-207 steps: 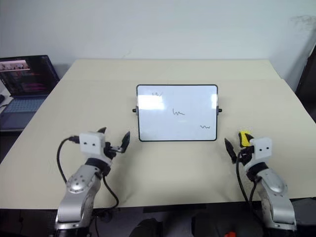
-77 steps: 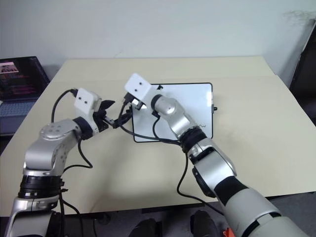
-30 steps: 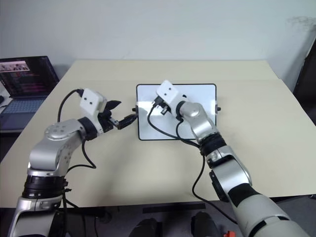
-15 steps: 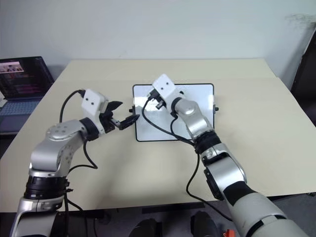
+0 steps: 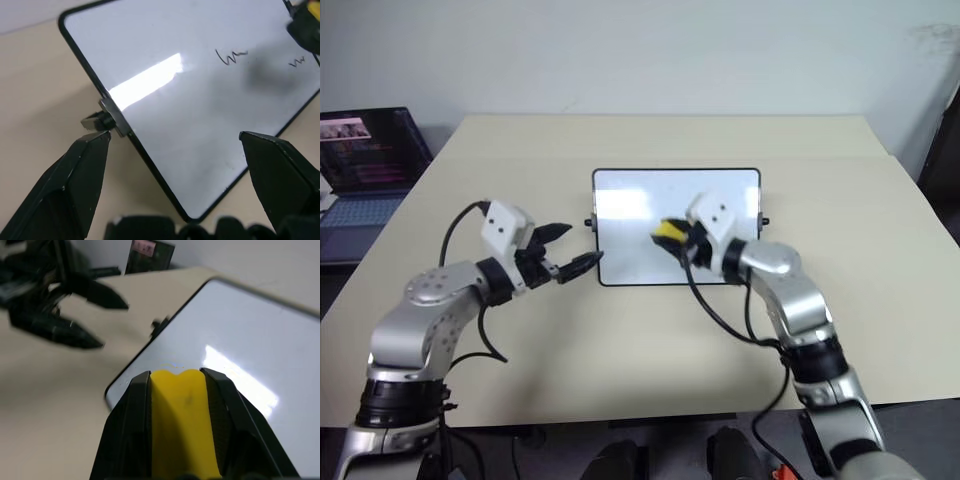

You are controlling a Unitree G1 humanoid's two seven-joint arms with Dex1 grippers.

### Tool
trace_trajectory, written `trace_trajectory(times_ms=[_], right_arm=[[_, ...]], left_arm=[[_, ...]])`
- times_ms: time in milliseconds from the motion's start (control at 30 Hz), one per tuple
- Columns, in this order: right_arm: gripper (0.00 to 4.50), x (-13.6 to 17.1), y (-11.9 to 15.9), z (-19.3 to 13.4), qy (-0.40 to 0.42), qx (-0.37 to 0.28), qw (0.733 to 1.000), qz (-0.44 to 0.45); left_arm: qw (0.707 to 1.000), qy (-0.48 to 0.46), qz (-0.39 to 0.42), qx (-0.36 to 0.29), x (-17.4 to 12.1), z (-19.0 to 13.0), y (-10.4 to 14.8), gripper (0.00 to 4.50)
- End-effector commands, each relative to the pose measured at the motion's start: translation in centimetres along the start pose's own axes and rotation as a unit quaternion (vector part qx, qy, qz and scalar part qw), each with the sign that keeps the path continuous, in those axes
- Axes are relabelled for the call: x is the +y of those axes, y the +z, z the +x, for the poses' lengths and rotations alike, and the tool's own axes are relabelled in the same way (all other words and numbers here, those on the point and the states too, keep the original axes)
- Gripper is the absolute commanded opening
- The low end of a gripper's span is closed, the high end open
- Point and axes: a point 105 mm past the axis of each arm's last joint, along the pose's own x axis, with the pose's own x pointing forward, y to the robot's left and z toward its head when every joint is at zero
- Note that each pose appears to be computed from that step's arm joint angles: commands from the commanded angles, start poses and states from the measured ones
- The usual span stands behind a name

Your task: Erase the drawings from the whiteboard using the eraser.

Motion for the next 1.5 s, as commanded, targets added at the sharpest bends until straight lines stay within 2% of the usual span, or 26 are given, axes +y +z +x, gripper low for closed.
trace_trajectory(times_ms=[33,167,300,433,600,733,833,1167,1367,1500], right_arm=[[1.12,1.2,0.8,-1.2,0.01,-0.012,0.999,-0.047],[1.12,1.6,-1.8,-2.3,-0.011,0.017,0.992,-0.123],[1.12,0.6,-2.2,-1.7,-0.054,-0.006,0.979,-0.196],[1.12,-0.6,-0.1,0.0,-0.105,-0.073,0.972,-0.197],[1.12,-3.7,2.0,2.3,-0.168,-0.112,0.961,-0.188],[1.12,-7.1,2.1,3.4,-0.234,-0.11,0.95,-0.174],[1.12,-8.2,1.0,4.1,-0.254,-0.098,0.949,-0.159],[1.12,-4.5,-4.2,7.5,-0.175,-0.029,0.972,-0.156],[1.12,-1.4,-8.0,8.3,-0.102,0.041,0.976,-0.189],[1.12,-1.0,-8.2,8.2,-0.09,0.046,0.971,-0.218]], left_arm=[[0.999,-0.023,0.027,-0.02,-1.0,-0.3,1.4,4.5],[0.999,-0.038,0.032,-0.017,-1.6,0.2,1.2,4.5],[0.998,-0.04,0.034,-0.017,-1.5,0.7,1.3,4.5],[0.998,-0.042,0.036,-0.019,-1.5,0.9,1.5,4.5],[0.998,-0.046,0.04,-0.021,-1.4,1.1,1.8,4.5],[0.998,-0.049,0.041,-0.021,-1.5,1.1,1.9,4.5],[0.998,-0.049,0.041,-0.021,-1.6,1.0,1.9,4.5],[0.998,-0.047,0.041,-0.021,-1.6,0.8,1.9,4.5],[0.998,-0.045,0.042,-0.024,-1.6,0.8,2.0,4.5],[0.998,-0.044,0.041,-0.024,-1.6,0.9,2.0,4.5]])
